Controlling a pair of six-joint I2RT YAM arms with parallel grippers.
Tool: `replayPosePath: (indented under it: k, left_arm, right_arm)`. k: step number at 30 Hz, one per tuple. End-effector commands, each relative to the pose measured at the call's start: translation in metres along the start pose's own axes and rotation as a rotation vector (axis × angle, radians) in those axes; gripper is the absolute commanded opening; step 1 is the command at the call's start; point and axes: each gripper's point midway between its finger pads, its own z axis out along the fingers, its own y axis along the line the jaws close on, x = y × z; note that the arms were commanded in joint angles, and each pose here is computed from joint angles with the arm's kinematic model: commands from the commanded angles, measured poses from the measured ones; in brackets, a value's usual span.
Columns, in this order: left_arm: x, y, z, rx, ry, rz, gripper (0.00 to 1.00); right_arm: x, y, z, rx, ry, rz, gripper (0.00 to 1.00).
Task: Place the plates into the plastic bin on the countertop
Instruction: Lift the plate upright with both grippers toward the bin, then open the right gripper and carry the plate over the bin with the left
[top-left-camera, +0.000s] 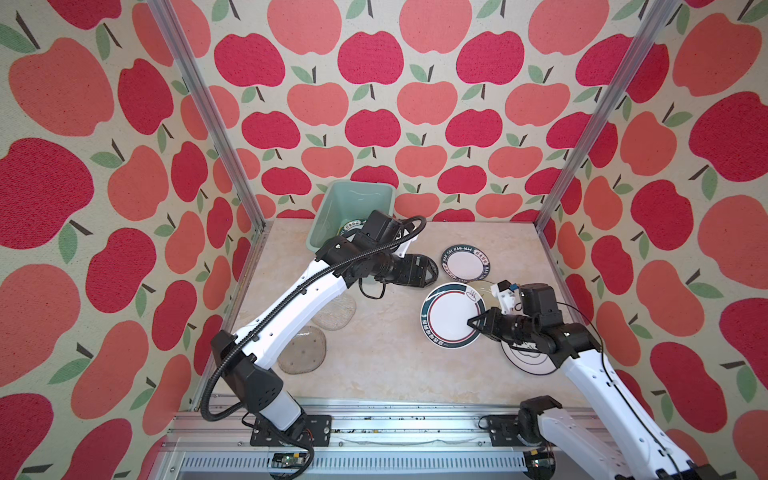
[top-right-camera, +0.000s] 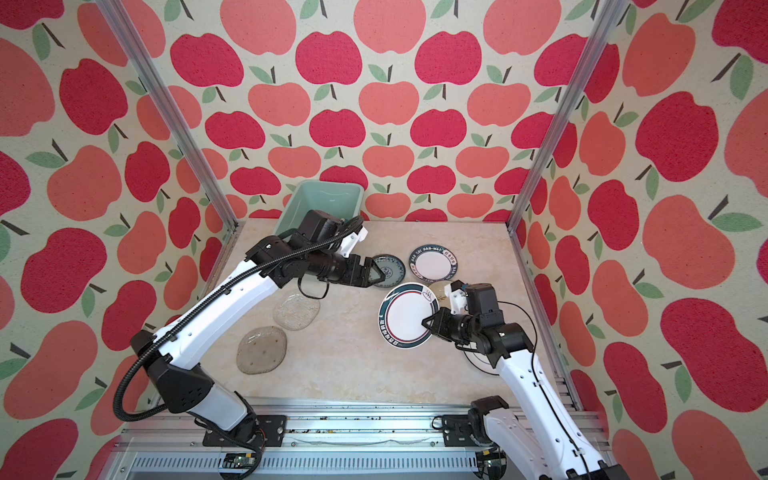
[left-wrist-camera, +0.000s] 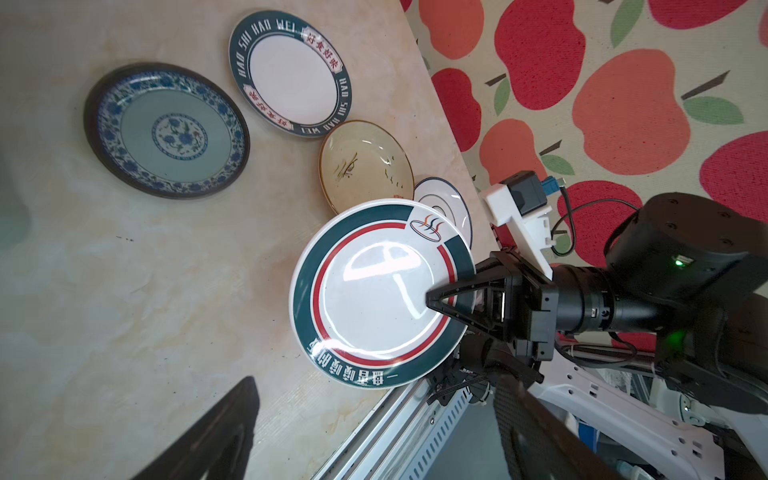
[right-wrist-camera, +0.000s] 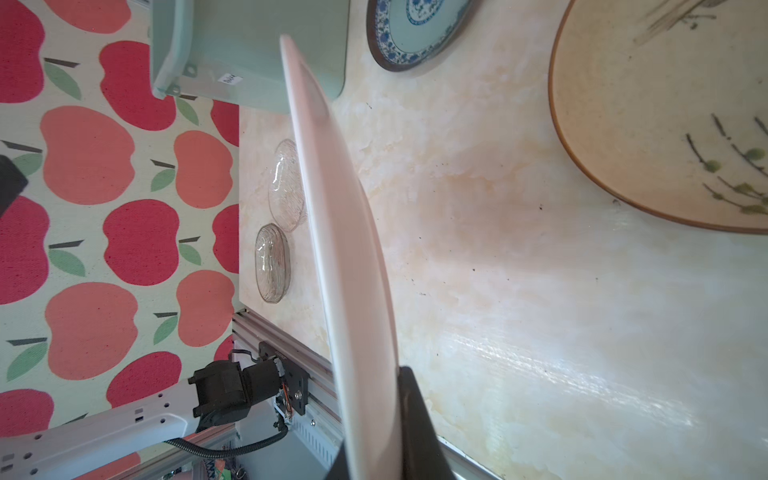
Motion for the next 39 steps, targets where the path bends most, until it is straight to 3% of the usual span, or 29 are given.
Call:
replayPosePath:
  k: [1, 6, 13, 23, 30, 39]
  left_arm:
    - [0.004, 0.006, -0.036, -0.039, -0.012, 0.120, 0.91]
    - [0.008, 0.002, -0.069, 0.049, -0.065, 0.120, 0.93]
    - [0.025, -0.002, -0.071, 0.178, -0.044, 0.040, 0.89]
    - [0.023, -0.006, -0.060, 0.317, -0.069, -0.074, 0.74]
    - [0.011, -0.008, -0.066, 0.404, -0.137, -0.126, 0.58]
    - [0.010, -0.005, -0.061, 0.431, -0.129, -0.166, 0.40]
  right_arm:
    - [-0.016, 0.047, -0.017, -0.146, -0.021, -0.050, 0.01]
    - [-0.034, 0.101, -0.035, -0.334, -0.036, -0.096, 0.00]
    - [-0.039, 0.147, -0.047, -0.494, -0.013, -0.157, 0.00]
    - [-0.030, 0.159, -0.037, -0.558, 0.038, -0.152, 0.00]
    - [-0.030, 0.161, -0.033, -0.578, 0.052, -0.143, 0.00]
    - [-0.030, 0.160, -0.027, -0.584, 0.063, -0.133, 0.00]
